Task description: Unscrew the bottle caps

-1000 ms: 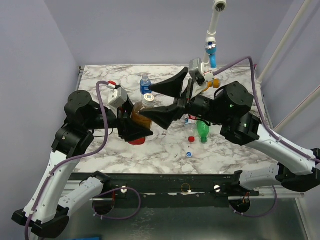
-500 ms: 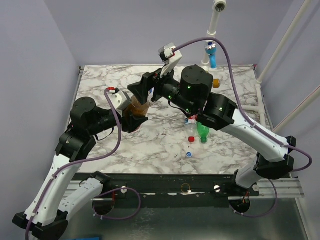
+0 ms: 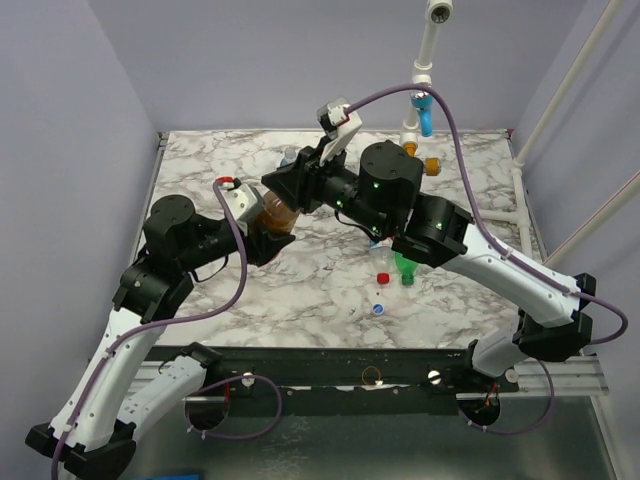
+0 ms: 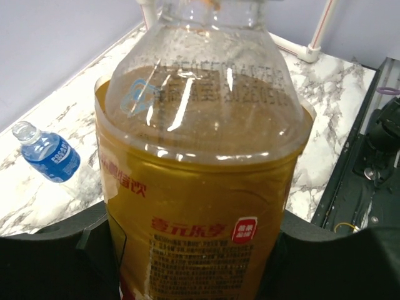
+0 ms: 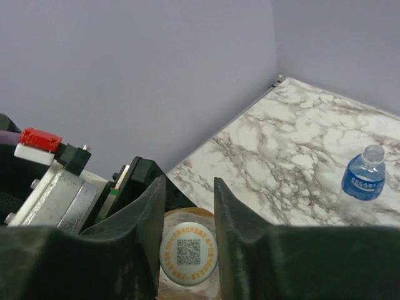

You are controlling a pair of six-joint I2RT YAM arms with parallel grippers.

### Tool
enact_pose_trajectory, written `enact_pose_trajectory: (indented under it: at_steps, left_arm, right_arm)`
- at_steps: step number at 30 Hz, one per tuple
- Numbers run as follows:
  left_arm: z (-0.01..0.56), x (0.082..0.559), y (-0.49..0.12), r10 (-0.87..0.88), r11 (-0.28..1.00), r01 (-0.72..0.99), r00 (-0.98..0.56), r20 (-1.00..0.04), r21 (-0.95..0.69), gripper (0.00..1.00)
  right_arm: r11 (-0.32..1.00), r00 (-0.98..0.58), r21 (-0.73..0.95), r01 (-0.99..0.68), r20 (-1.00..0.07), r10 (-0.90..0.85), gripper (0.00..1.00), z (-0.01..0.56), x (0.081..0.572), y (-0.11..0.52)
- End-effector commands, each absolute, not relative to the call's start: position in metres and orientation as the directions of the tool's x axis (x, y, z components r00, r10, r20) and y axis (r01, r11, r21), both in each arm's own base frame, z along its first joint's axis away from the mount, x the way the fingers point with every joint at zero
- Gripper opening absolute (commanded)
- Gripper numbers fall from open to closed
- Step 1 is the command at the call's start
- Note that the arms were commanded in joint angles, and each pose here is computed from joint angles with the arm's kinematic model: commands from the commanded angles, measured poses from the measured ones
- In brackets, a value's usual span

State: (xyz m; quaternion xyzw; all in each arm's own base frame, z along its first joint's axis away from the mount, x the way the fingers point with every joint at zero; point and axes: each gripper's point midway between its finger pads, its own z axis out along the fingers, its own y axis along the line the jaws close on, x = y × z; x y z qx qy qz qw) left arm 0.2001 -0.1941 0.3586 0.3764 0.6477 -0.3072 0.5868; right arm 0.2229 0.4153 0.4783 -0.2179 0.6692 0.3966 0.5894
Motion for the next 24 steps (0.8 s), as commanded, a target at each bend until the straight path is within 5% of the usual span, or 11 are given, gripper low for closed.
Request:
enact_pose_trajectory:
  at_steps: [1, 7, 17, 21, 23, 24]
  left_arm:
    - [0.367, 0.2, -0.194, 0.106, 0.532, 0.845, -0.005, -0.994, 0.052, 0.33]
    - [0.379, 0.185, -0.203, 0.054, 0.465, 0.885, -0.048, -0.997, -0.017, 0.31]
    - [0.415, 0.091, -0.228, 0.034, -0.041, 0.938, -0.343, -0.939, -0.344, 0.31]
    - [0.416, 0.085, -0.228, 0.05, -0.08, 0.925, -0.368, -0.929, -0.371, 0.31]
    - [0.415, 0.088, -0.229, 0.044, -0.065, 0.931, -0.356, -0.933, -0.358, 0.3]
    - [0.414, 0.092, -0.229, 0.037, -0.043, 0.936, -0.347, -0.937, -0.349, 0.3]
  right_arm:
    - [0.581, -0.201, 0.284, -0.763, -0.958, 0.205, 0.21, 0.485, 0.217, 0.403]
    - [0.46, -0.126, 0.243, -0.854, -0.954, 0.271, 0.05, 0.515, 0.189, 0.39]
    - [-0.087, 0.02, -0.052, -0.995, -0.942, 0.334, 0.01, 0.549, 0.067, 0.362]
    - [-0.144, 0.025, -0.073, -0.987, -0.95, 0.31, 0.01, 0.545, 0.059, 0.365]
    - [-0.09, 0.027, -0.058, -0.994, -0.949, 0.314, 0.11, 0.546, 0.07, 0.368]
    - [-0.039, 0.015, -0.028, -0.999, -0.956, 0.295, 0.33, 0.541, 0.08, 0.371]
